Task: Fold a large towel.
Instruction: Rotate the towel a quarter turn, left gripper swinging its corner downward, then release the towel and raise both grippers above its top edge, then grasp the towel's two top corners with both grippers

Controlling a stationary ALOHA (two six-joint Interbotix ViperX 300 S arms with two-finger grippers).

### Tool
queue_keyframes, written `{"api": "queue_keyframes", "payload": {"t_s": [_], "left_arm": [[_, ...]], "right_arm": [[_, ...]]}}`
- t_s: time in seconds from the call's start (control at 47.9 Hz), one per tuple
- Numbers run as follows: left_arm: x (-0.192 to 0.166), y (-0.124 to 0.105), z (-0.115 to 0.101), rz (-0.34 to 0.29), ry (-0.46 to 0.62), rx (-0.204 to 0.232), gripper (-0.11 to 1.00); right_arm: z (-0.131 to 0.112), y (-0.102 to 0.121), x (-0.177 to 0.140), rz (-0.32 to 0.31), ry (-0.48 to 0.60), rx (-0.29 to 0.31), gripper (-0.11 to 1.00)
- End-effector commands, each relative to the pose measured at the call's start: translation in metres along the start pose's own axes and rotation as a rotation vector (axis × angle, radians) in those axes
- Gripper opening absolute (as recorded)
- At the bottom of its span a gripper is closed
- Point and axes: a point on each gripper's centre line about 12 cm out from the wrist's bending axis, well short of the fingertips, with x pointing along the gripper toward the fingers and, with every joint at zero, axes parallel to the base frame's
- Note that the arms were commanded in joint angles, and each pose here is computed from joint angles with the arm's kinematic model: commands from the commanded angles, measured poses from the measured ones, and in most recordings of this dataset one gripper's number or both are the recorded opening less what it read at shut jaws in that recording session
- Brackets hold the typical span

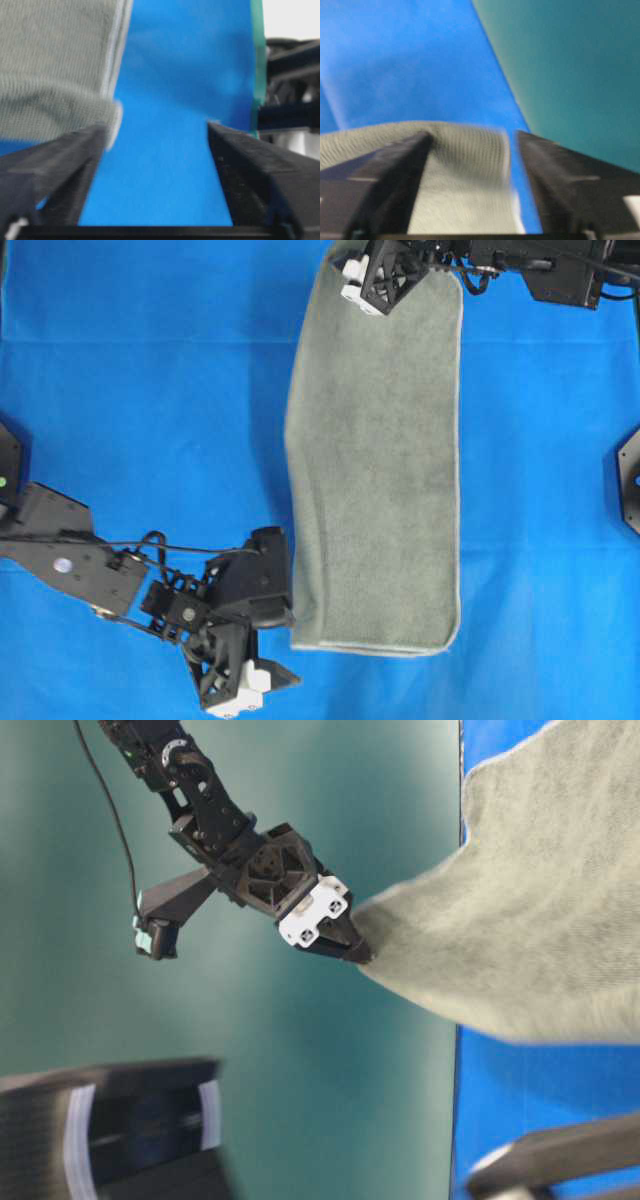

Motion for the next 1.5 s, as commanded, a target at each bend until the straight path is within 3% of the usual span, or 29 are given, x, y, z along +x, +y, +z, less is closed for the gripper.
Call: {"api": "queue_keyframes", "payload": {"t_s": [0.0, 0.084, 0.251, 0.397, 0.585, 0.689, 0.856, 0.96, 1.106, 1.336, 1.482], "left_arm": [[-0.026, -0.007, 0.016, -0.016, -0.034, 0.001, 0.80], [-0.041, -0.003, 0.023, -0.010, -0.050, -0.003, 0.78], [-0.070, 0.018, 0.041, 0.016, -0.119, 0.004, 0.77], [-0.093, 0.058, 0.057, 0.090, -0.196, 0.032, 0.77], [-0.122, 0.121, 0.080, 0.235, -0.306, 0.082, 0.77], [-0.139, 0.146, 0.092, 0.303, -0.377, 0.152, 0.77], [-0.154, 0.153, 0.099, 0.344, -0.475, 0.292, 0.77], [-0.163, 0.177, 0.105, 0.412, -0.495, 0.279, 0.75], [-0.168, 0.232, 0.109, 0.532, -0.492, 0.191, 0.75], [-0.146, 0.304, 0.111, 0.639, -0.450, 0.108, 0.75], [-0.121, 0.338, 0.111, 0.663, -0.408, 0.073, 0.75]], "right_arm": [[0.014, -0.004, -0.013, -0.013, -0.033, -0.010, 0.67], [0.014, -0.006, -0.022, -0.023, -0.029, -0.012, 0.62], [0.012, -0.008, -0.053, -0.030, -0.051, -0.009, 0.64], [-0.001, -0.007, -0.089, -0.022, -0.087, 0.005, 0.64], [-0.029, -0.005, -0.126, 0.008, -0.164, 0.039, 0.64], [-0.041, -0.001, -0.145, 0.023, -0.197, 0.062, 0.64], [-0.057, 0.008, -0.177, 0.062, -0.273, 0.093, 0.64], [-0.064, 0.003, -0.183, 0.051, -0.281, 0.141, 0.64], [-0.076, -0.008, -0.166, 0.017, -0.218, 0.202, 0.64], [-0.100, -0.028, -0.106, -0.029, -0.047, 0.252, 0.64], [-0.111, -0.041, -0.063, -0.034, 0.020, 0.279, 0.64]]}}
